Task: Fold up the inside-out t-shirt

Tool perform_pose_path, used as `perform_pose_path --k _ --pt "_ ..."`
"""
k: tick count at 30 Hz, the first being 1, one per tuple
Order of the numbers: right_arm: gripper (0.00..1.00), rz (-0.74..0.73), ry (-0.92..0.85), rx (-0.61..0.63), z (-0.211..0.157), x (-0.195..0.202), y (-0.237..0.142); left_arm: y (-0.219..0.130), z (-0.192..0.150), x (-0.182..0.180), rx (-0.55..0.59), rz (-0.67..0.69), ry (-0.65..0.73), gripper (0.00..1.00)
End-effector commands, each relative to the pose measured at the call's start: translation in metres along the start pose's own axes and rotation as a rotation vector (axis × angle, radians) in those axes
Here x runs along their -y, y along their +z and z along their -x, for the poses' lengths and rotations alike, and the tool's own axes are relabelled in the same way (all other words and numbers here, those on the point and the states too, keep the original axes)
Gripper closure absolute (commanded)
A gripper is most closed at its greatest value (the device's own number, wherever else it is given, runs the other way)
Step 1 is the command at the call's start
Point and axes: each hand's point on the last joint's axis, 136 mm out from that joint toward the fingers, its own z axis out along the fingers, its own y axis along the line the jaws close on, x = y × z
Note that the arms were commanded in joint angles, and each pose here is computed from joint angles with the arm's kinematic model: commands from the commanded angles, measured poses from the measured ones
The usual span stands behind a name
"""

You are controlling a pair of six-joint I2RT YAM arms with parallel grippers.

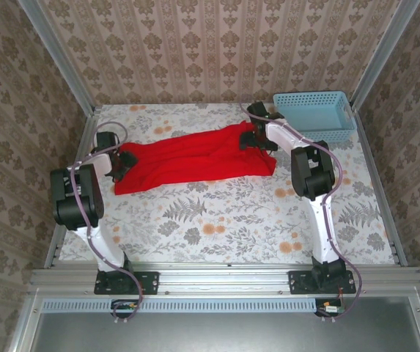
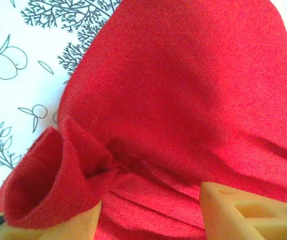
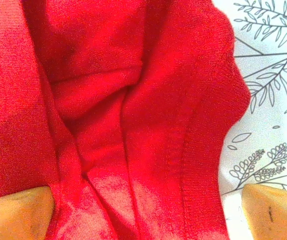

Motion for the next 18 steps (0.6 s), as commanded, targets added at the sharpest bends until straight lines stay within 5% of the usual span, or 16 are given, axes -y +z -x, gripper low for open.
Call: perform_pose_path --k 1,11,18 --pt "0.13 0.029 -0.006 -0.094 -0.024 -0.021 0.016 0.004 -0.030 -0.028 -0.079 0.071 -0.053 0.43" --pt "0.55 0.067 -0.020 -0.153 -0.041 -0.053 0.032 -0.002 -0.043 -0.038 -0.079 0.085 -0.060 0.42" --pt "0.99 0.046 0.074 -0.055 -0.035 -0.004 0.007 -0.012 -0.055 -0.053 -0.085 0.076 -0.078 0.41"
